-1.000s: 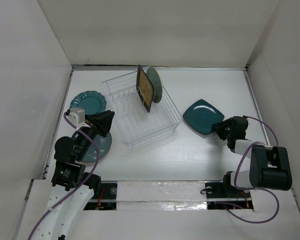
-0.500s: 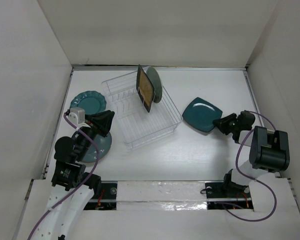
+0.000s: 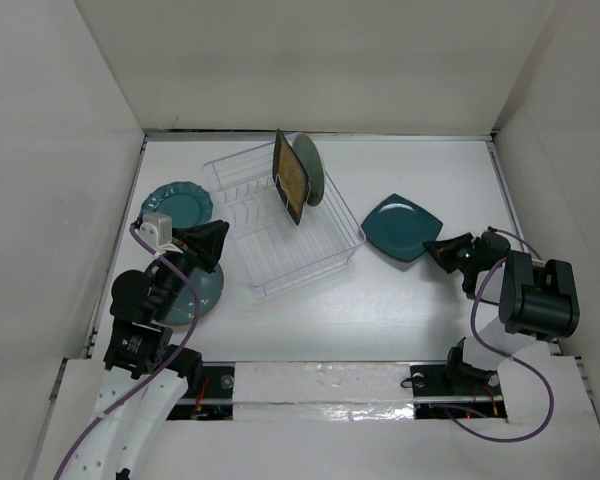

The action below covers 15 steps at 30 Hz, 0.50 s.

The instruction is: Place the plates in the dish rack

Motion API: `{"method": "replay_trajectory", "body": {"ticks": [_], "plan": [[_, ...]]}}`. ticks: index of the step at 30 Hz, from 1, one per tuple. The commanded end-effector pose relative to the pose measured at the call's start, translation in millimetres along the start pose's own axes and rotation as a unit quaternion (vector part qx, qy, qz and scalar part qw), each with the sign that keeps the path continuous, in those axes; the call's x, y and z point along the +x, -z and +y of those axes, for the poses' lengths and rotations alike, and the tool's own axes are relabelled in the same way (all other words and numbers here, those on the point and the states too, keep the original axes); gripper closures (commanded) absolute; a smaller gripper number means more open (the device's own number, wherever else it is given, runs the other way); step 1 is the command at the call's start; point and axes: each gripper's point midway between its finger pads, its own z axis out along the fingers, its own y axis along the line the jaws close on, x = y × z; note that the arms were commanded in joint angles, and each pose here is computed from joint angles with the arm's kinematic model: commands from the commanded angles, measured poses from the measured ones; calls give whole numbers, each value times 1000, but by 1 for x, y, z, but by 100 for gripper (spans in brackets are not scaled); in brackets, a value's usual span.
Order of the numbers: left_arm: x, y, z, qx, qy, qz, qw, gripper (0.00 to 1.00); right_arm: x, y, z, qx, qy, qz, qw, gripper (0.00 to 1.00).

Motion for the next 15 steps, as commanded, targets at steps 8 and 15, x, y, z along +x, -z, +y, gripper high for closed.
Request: {"method": "replay_trajectory", "body": {"ticks": [8,15], "plan": [[-14,-4,-6,10,-10,-17,1000,89,-24,39,99,-147,60,-108,981,100],[-11,-6,-4,7,-8,-12,1000,89,-31,76,149,-224,90,-138,961,100]]}}
